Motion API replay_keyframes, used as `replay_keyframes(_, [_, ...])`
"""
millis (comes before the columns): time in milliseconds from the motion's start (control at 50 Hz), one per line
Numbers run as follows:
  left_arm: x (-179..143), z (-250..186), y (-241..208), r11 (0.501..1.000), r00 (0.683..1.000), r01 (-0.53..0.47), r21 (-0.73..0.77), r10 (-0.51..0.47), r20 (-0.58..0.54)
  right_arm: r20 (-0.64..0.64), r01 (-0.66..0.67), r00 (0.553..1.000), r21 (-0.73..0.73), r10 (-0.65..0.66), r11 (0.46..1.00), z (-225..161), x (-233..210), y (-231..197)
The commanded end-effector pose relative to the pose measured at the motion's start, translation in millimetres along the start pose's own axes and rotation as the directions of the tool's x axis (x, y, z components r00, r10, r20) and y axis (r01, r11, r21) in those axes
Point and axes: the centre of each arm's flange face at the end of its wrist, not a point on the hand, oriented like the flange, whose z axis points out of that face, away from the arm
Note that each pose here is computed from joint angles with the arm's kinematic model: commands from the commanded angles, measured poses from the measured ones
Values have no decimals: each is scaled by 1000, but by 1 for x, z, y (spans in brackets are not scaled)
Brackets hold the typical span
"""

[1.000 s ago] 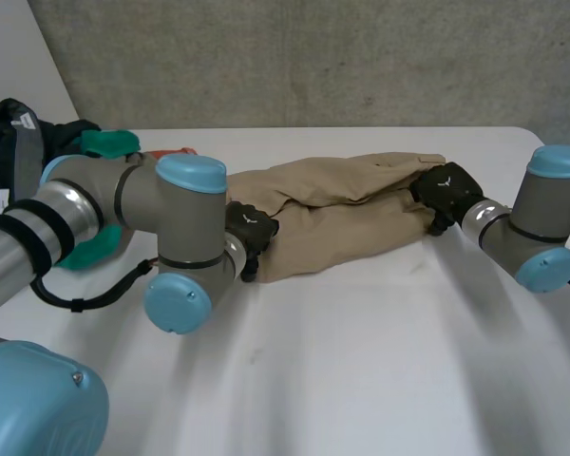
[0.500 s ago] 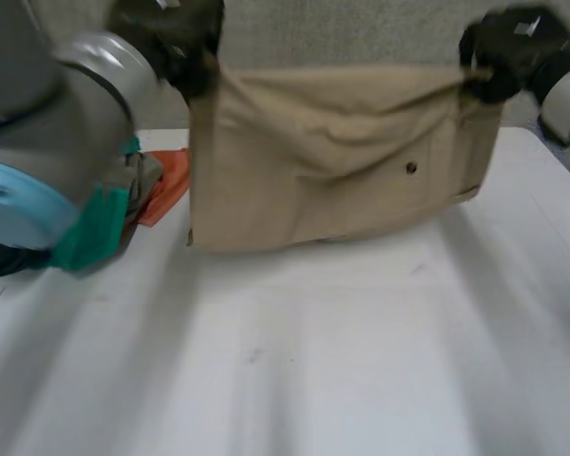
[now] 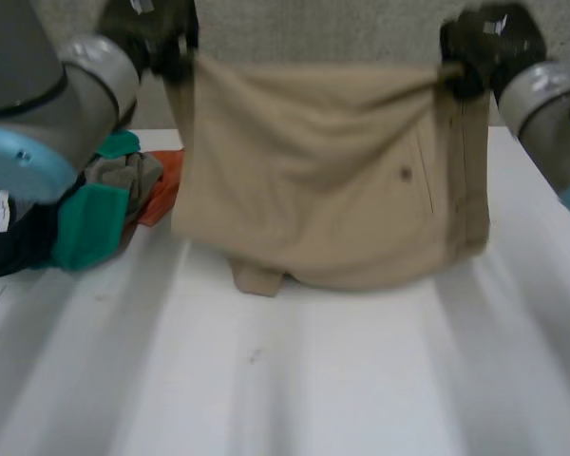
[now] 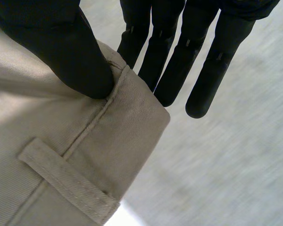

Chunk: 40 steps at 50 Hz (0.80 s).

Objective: Fold the laundry.

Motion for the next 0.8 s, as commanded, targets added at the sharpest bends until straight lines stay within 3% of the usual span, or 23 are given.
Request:
replay_keyframes(20, [-46, 14, -106, 848, 979, 101, 521, -178, 99, -270, 81, 961, 487, 62, 869, 33, 25, -74])
replay_keyframes(80, [-47, 7, -121, 813, 971, 149, 562, -227, 70, -288, 95, 953, 581, 95, 808, 31, 27, -93])
replay_keyframes(120, [-44, 3, -119, 823, 970, 170, 542, -238, 58, -279, 90, 956, 580, 93, 810, 28, 24, -94])
replay_keyframes(320, [-31, -9, -44, 943, 973, 199, 268, -223, 62, -163, -33, 982, 350, 96, 936, 18, 3, -37])
replay_keyframes(460, [-3, -29, 47, 979, 979, 202, -21, -202, 23, -51, -118, 991, 76, 122, 990, -8, -33, 52])
replay_keyframes(560, [21, -54, 113, 960, 989, 132, -248, -145, -37, 16, -97, 995, -155, 101, 983, -44, -63, 113])
replay_keyframes(640, [31, -77, 133, 923, 989, 69, -378, -113, -95, 83, -38, 994, -292, 65, 956, -73, -77, 131])
replay_keyframes(760, [39, -117, 123, 849, 972, -7, -529, -119, -204, 170, 64, 985, -410, 7, 910, -109, -74, 111])
replay_keyframes(800, [41, -139, 115, 798, 960, -50, -601, -127, -249, 205, 111, 979, -454, -17, 884, -126, -68, 96])
